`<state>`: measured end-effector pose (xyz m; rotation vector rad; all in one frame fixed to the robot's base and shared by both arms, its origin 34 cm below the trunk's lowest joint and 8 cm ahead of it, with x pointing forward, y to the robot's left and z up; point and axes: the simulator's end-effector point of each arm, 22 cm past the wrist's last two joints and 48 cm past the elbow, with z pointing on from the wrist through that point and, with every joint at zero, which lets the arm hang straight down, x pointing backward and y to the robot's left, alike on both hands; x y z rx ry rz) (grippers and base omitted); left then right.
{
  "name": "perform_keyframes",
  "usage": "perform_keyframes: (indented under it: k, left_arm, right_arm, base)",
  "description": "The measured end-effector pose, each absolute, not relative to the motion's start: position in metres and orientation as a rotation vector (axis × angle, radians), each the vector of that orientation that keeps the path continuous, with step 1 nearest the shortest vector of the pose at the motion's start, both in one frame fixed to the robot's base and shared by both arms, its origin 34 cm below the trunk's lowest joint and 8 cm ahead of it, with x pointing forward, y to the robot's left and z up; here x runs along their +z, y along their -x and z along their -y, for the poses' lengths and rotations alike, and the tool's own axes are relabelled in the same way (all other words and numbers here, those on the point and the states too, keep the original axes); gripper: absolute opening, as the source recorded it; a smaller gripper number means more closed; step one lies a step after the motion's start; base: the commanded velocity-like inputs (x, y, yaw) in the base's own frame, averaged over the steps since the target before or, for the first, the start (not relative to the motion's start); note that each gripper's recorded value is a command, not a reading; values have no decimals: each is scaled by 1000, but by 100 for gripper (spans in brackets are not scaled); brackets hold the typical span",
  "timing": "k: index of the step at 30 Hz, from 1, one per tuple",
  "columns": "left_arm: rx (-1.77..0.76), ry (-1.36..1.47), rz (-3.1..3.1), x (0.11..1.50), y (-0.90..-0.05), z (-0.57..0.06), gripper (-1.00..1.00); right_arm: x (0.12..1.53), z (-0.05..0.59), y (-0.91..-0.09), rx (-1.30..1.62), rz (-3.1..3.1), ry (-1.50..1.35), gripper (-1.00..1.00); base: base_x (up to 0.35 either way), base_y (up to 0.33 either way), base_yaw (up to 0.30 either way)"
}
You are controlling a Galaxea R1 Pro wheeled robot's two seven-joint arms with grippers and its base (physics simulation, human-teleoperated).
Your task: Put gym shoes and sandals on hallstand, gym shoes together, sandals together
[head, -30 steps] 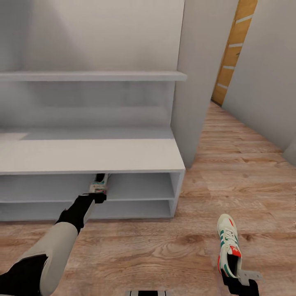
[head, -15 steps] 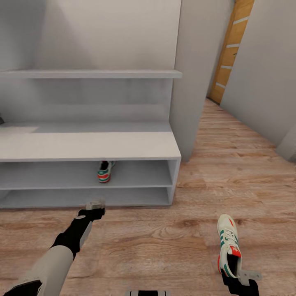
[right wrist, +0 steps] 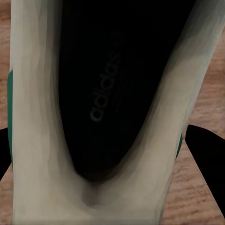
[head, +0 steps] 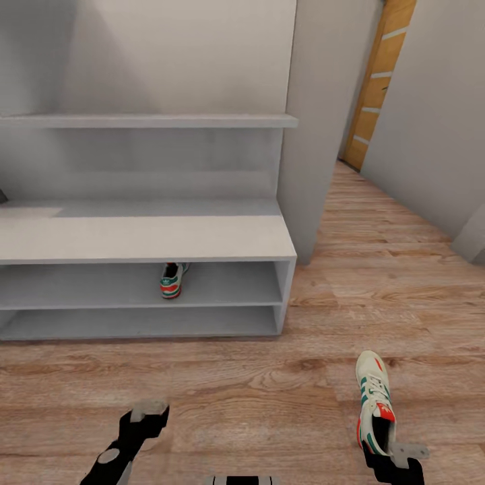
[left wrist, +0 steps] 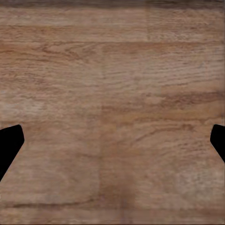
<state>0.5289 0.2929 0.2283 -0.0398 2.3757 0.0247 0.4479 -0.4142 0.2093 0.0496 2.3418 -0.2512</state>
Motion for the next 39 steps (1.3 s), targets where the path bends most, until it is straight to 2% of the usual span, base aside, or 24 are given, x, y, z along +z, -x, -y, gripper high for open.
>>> perform_keyframes:
  k: [6, 18, 39]
  left_arm:
    - [33, 14, -2422, 202, -453, -301, 100]
    - [48, 9, -2450, 193, -420, -309, 100]
    - [56, 10, -2443, 195, -421, -311, 100]
  right_arm:
    - [209, 414, -448, -251, -2342, -50, -100]
    - [209, 413, -448, -250, -2341, -51, -100]
    - [209, 413, -448, -249, -2340, -49, -100]
  base:
    - [0, 0, 0]
    - [0, 26, 0]
    - [-5, 285, 0]
